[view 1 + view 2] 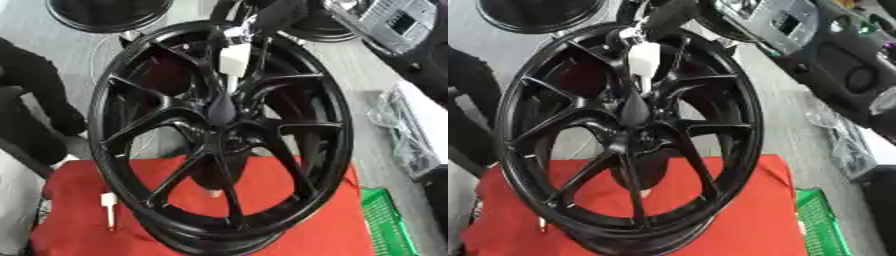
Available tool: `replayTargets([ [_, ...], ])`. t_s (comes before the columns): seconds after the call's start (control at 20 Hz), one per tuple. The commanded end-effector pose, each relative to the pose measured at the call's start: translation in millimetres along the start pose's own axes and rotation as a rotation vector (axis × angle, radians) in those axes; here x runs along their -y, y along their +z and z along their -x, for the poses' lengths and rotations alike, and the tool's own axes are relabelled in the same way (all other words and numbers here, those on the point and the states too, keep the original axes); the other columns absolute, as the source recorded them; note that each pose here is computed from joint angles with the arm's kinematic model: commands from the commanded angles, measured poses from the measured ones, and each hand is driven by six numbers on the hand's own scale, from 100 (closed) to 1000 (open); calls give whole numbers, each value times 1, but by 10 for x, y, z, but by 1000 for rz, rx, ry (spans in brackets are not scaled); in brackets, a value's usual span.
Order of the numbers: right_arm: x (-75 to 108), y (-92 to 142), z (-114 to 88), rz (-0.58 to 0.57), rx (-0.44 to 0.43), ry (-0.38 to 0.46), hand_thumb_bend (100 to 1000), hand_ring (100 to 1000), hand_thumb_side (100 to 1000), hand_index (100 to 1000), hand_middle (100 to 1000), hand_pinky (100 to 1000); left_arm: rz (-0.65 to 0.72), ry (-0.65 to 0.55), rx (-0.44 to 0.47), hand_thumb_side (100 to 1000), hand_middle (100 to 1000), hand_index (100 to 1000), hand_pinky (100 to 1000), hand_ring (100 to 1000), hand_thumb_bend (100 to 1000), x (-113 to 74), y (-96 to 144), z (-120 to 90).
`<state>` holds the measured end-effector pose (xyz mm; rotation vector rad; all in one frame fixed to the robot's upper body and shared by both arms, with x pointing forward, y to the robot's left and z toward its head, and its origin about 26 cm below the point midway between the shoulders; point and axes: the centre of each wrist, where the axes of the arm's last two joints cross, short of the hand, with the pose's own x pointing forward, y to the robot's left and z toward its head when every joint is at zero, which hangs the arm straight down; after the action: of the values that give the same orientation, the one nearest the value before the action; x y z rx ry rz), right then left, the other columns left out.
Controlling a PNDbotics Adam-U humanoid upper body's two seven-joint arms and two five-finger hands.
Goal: Pull the pin out of the wheel hub.
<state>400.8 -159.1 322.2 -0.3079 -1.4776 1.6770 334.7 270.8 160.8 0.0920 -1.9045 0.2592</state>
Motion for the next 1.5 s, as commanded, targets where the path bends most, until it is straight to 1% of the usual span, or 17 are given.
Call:
replayTargets([
  [0.05, 91, 90, -23, 37, -7, 41, 406, 789, 576, 864, 836, 820, 19, -3, 30, 726, 744, 708, 631, 790, 304, 19, -35, -90],
  [0.2, 82, 83, -14, 42, -12, 53, 426, 788, 543, 864, 836, 820, 23, -3, 29, 727, 742, 706, 631, 791, 303, 24, -34, -89],
  [0.35, 60, 67, 19, 38, -30, 56, 426, 787, 536, 863, 836, 818, 25, -2, 28, 728, 741, 706, 631, 791, 303, 29, -34, -90],
  [0.6, 27, 53, 106, 45, -69, 57, 437, 790, 521, 863, 769, 818, 27, 1, 30, 728, 739, 704, 631, 792, 301, 37, -36, -96],
  [0.9, 9, 45, 199, 63, -102, 65, 435, 796, 517, 867, 775, 821, 30, 1, 29, 731, 738, 703, 632, 793, 299, 41, -36, -96],
  [1.3, 4, 37, 332, 85, -136, 54, 403, 797, 517, 867, 776, 821, 35, 7, 28, 733, 737, 702, 632, 794, 298, 55, -37, -100],
  [1.5, 2, 22, 346, 87, -135, 55, 397, 797, 522, 867, 777, 821, 38, 10, 28, 733, 737, 701, 632, 795, 296, 65, -38, -103],
])
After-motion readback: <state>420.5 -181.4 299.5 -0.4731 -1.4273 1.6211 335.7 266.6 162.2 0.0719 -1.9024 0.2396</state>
